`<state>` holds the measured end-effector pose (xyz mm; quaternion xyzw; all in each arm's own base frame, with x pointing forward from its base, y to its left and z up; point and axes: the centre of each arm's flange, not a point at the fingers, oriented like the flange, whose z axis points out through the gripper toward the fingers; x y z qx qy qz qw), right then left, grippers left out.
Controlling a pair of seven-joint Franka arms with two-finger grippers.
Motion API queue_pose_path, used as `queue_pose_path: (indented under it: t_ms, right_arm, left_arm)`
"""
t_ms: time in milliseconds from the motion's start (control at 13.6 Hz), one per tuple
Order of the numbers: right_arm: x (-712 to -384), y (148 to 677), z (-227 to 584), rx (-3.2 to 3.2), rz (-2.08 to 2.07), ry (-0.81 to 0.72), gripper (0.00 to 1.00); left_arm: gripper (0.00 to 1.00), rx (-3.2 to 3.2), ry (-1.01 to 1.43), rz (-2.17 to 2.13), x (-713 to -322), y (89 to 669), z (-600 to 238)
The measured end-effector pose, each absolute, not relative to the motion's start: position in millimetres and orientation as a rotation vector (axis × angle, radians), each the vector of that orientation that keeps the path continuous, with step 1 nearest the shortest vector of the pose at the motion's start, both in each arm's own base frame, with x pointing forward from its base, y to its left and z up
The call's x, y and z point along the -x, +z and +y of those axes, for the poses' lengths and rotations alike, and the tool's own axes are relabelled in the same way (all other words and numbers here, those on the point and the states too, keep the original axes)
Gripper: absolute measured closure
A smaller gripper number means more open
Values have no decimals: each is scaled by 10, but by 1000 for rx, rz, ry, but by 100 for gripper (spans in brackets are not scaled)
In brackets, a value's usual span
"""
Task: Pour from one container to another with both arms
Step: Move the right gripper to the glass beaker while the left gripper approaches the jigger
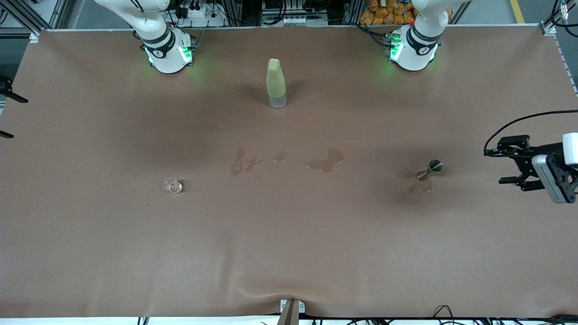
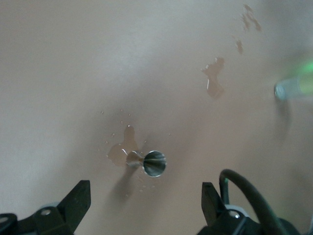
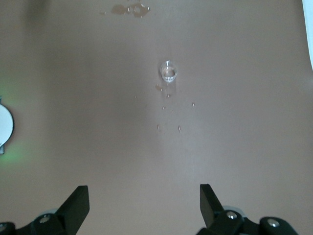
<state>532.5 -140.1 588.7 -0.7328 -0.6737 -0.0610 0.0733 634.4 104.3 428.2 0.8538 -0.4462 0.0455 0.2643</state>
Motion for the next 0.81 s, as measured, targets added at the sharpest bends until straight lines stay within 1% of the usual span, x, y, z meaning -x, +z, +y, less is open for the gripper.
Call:
queue_pose_path:
  t_ms: [293, 587, 807]
  right_arm:
    - [-5353, 5308, -1443, 2106, -2004, -323, 0]
    - [-5321, 4728, -1436, 2008, -1976, -464, 0]
    - [-5318, 4335, -1445, 1937, -1951, -554, 0]
  left_arm:
    - [0, -1989, 277, -1552, -6237, 3821, 1165]
    - [0, -1876, 387, -1506, -6048, 3245, 1491]
    - [0, -1774, 465, -1553, -5995, 2959, 1558]
